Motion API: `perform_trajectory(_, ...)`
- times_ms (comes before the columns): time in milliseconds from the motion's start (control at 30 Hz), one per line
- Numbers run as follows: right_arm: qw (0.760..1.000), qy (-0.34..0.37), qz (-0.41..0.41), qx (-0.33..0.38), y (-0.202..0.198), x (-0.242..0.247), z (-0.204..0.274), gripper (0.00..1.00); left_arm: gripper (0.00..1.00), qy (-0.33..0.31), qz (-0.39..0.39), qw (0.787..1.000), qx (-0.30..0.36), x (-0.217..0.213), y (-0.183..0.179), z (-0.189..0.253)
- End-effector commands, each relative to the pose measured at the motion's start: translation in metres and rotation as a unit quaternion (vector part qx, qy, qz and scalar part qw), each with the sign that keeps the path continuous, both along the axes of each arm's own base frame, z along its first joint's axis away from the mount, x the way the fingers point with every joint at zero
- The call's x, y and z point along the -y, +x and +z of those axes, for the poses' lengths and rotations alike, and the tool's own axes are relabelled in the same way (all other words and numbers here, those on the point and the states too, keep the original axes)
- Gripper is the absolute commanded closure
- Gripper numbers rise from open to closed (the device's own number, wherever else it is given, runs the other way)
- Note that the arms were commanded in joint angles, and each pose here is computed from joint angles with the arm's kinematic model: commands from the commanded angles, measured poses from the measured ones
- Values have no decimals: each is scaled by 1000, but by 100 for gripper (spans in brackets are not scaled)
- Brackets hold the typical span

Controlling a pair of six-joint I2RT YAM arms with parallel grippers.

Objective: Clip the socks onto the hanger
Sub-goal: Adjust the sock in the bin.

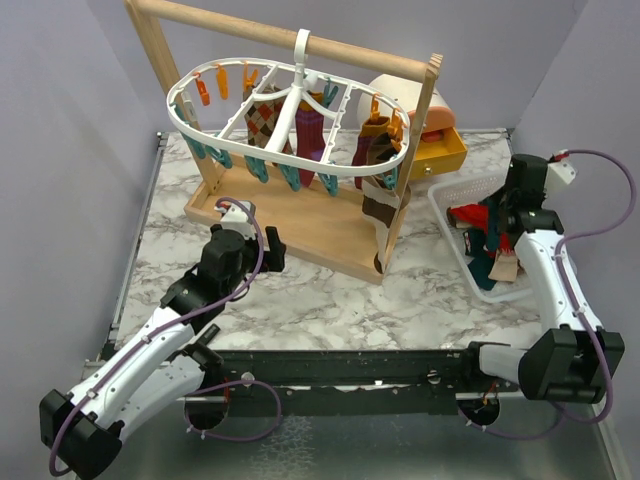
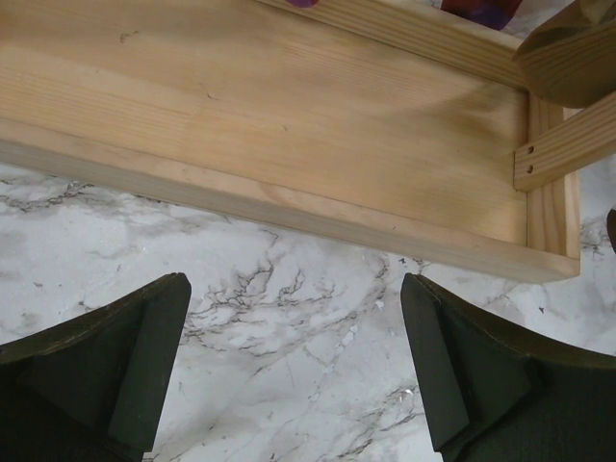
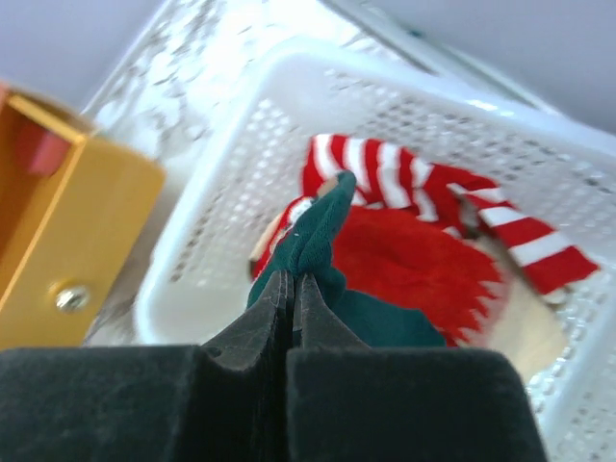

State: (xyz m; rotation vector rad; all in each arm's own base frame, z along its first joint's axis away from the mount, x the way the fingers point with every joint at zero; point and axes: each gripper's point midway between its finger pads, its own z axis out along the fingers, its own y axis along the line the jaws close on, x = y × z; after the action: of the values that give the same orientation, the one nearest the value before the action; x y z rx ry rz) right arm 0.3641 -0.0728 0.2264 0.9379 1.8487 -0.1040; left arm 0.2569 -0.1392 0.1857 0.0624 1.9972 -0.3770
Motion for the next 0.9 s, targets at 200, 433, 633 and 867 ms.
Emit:
perform_trajectory(200, 998, -17, -54, -40, -13, 39, -13, 43, 1, -3, -8, 1000, -2, 4, -5, -3)
perform_trajectory(433, 993, -11, 115, -1, 10, -36, 13, 44, 1, -1, -10, 1000, -2, 6, -2, -4)
perform_trajectory(633, 981, 66, 159, -86, 15, -63, -64, 57, 1, 4, -8, 1000, -11, 6, -2, -8)
perform_trajectory(867, 981, 64, 116, -141, 9, -50, -125, 53, 1, 8, -2, 1000, -17, 3, -2, -12)
